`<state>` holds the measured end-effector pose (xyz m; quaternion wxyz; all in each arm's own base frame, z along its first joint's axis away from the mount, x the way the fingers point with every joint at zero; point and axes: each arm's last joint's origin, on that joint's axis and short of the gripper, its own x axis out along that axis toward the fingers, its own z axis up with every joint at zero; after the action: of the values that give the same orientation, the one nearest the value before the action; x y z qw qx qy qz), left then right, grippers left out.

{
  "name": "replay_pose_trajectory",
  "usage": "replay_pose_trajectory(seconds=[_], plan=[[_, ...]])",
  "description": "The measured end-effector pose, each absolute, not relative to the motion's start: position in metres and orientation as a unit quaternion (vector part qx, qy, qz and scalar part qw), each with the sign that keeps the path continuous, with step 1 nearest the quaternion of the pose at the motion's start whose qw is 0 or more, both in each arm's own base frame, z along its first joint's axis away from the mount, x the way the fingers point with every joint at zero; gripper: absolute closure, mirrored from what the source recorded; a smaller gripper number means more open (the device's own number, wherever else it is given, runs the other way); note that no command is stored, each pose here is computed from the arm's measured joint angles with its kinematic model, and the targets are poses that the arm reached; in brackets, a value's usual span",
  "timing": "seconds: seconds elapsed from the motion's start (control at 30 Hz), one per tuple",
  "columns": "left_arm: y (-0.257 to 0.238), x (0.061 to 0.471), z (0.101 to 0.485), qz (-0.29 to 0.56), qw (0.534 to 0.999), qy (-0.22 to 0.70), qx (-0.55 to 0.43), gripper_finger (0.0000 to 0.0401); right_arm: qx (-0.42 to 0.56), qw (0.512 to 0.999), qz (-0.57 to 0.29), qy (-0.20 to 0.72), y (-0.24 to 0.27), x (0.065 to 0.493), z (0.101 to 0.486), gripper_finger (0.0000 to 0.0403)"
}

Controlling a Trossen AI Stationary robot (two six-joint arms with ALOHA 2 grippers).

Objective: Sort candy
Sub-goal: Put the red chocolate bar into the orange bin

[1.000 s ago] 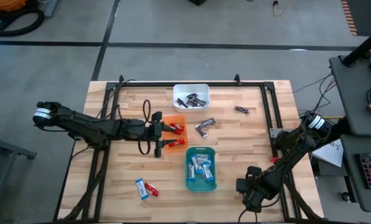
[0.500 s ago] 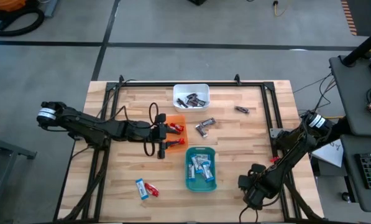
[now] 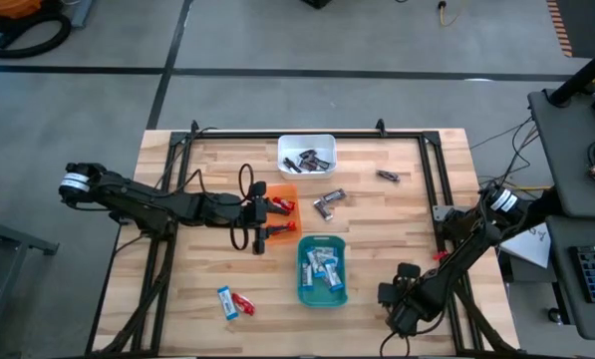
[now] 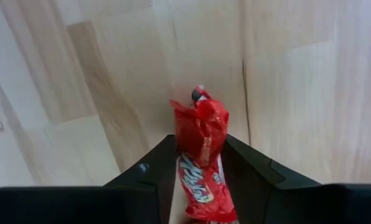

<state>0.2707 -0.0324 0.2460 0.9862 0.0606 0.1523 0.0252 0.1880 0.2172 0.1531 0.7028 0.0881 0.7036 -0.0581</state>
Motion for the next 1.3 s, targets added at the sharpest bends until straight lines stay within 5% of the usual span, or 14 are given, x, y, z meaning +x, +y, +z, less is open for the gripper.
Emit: replay_pose_trajectory(seconds=[0.33,0.63,1.3], plan=[[-0.032,0.271,0.245,0.025,0.986,0.155,0.061,0.0239,0.094,0.707,-0.054,0.699,0.216,0.192,0.154,0.038],[-0.032,0.27,0.245,0.025,0.986,0.157,0.06,0.0239,0.12,0.721,-0.049,0.68,0.204,0.2,0.17,0.0381],[-0.031,0.257,0.253,0.035,0.951,0.304,0.036,0.0239,0.001,0.936,-0.077,0.343,0.123,0.224,0.28,0.0385]])
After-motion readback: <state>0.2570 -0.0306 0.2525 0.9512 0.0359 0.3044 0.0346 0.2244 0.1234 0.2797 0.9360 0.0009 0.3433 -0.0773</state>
